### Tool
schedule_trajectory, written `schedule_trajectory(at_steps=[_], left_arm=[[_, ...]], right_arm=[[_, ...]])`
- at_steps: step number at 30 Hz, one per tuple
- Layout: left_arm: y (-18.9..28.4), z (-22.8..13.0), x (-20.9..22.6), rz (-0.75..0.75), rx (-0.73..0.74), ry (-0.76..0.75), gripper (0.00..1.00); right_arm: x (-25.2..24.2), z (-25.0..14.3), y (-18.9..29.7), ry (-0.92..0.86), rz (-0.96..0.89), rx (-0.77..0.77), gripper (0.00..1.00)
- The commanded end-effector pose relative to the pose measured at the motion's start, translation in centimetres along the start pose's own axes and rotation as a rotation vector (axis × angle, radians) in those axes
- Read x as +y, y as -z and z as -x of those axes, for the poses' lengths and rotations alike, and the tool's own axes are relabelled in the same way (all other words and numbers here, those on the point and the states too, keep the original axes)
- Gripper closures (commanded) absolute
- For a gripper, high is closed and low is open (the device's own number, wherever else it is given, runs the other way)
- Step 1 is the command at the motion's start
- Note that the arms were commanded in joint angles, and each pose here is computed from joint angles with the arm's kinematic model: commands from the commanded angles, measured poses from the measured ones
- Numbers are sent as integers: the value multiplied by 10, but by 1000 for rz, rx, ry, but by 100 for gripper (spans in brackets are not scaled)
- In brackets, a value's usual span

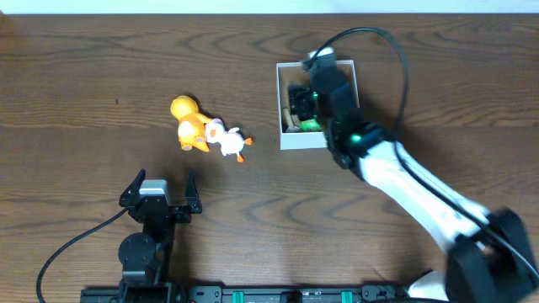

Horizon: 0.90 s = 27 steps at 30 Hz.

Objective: Pack container
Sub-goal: 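Raise the right gripper and move it back to the right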

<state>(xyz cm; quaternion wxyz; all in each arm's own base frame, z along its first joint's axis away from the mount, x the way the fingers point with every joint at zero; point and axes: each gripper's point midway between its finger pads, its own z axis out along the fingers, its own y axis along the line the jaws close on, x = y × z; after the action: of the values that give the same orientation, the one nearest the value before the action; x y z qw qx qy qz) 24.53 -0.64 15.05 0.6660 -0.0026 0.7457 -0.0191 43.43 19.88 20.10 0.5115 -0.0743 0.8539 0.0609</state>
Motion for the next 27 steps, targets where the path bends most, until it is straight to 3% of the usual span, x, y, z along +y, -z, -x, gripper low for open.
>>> schedule_trajectory(at_steps=[1, 6, 14, 27], left_arm=[[-1, -16, 3, 17, 53, -14, 2], [-1, -16, 3, 17, 53, -14, 2], [-1, -16, 3, 17, 53, -14, 2], [-1, -16, 3, 17, 53, -14, 2]], right_arm=[[-62, 33, 36, -66, -236, -81, 12], [-139, 40, 85, -190, -387, -71, 2], [-225, 32, 137, -283, -588, -54, 1], [-226, -5, 139, -266, -592, 106, 1]])
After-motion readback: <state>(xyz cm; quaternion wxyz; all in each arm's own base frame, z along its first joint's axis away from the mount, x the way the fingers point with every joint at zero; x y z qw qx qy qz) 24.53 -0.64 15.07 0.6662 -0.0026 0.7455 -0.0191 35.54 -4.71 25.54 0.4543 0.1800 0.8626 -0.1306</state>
